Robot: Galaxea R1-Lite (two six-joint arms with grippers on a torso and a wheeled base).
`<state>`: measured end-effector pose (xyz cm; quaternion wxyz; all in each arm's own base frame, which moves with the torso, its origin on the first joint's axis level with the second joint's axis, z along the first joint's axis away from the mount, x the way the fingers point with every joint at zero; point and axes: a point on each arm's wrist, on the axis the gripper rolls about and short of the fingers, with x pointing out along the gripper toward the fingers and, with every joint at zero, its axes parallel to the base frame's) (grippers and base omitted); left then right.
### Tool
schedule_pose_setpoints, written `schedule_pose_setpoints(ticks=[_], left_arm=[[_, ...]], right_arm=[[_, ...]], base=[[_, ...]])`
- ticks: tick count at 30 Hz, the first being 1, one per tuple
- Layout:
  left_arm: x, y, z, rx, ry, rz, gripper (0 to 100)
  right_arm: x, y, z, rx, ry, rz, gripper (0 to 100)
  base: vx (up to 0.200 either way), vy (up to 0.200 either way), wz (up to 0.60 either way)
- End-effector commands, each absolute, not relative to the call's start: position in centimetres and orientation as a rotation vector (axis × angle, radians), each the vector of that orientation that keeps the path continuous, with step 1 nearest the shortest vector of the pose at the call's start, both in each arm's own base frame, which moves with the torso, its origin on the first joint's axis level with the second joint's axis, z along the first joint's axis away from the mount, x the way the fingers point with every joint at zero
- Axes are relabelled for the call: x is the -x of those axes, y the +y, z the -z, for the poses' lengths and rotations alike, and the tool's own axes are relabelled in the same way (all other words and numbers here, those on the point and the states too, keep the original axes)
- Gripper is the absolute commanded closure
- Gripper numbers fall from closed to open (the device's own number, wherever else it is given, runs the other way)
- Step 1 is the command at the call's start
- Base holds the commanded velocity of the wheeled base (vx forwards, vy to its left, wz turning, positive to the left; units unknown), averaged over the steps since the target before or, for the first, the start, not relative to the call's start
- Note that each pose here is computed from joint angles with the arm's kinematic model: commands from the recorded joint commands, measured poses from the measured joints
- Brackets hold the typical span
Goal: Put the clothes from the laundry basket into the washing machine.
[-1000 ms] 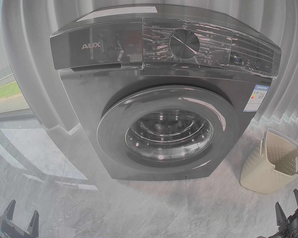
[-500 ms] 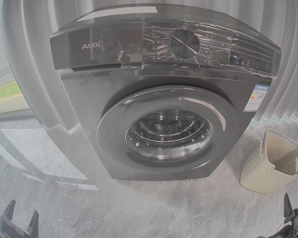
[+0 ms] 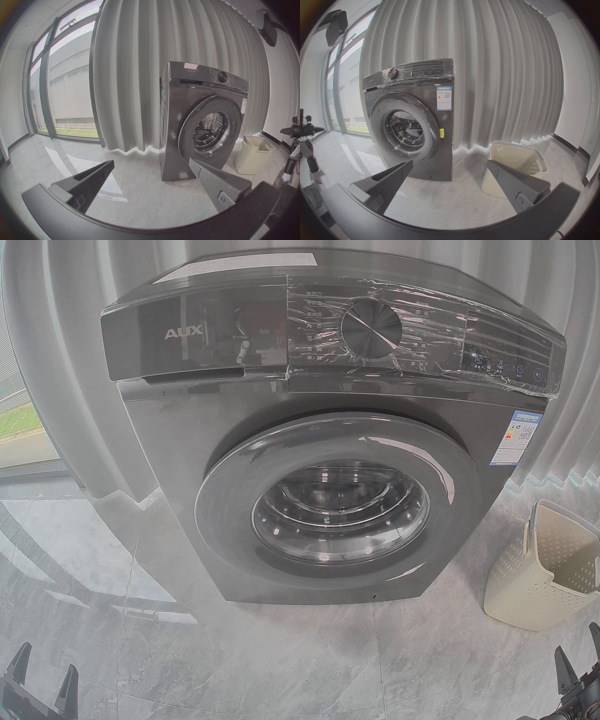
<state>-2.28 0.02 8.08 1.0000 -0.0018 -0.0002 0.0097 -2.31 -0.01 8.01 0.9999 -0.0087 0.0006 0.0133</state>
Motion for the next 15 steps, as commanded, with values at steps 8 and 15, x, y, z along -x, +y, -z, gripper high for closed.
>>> schedule_pose_setpoints(ticks=[8, 15], left_arm=[[2.23, 0.02, -7.59, 0.006, 0.003, -0.017, 0], [2.22, 0.02, -7.58, 0.006, 0.006, -0.017, 0]], right_arm=[[2.26, -0.06, -7.61, -0.001, 0.011, -0.003, 0], [2.27, -0.06, -7.61, 0.0, 0.009, -0.006, 0]], base=[[0.0, 0.0, 0.0], [0.0, 0.0, 0.0]])
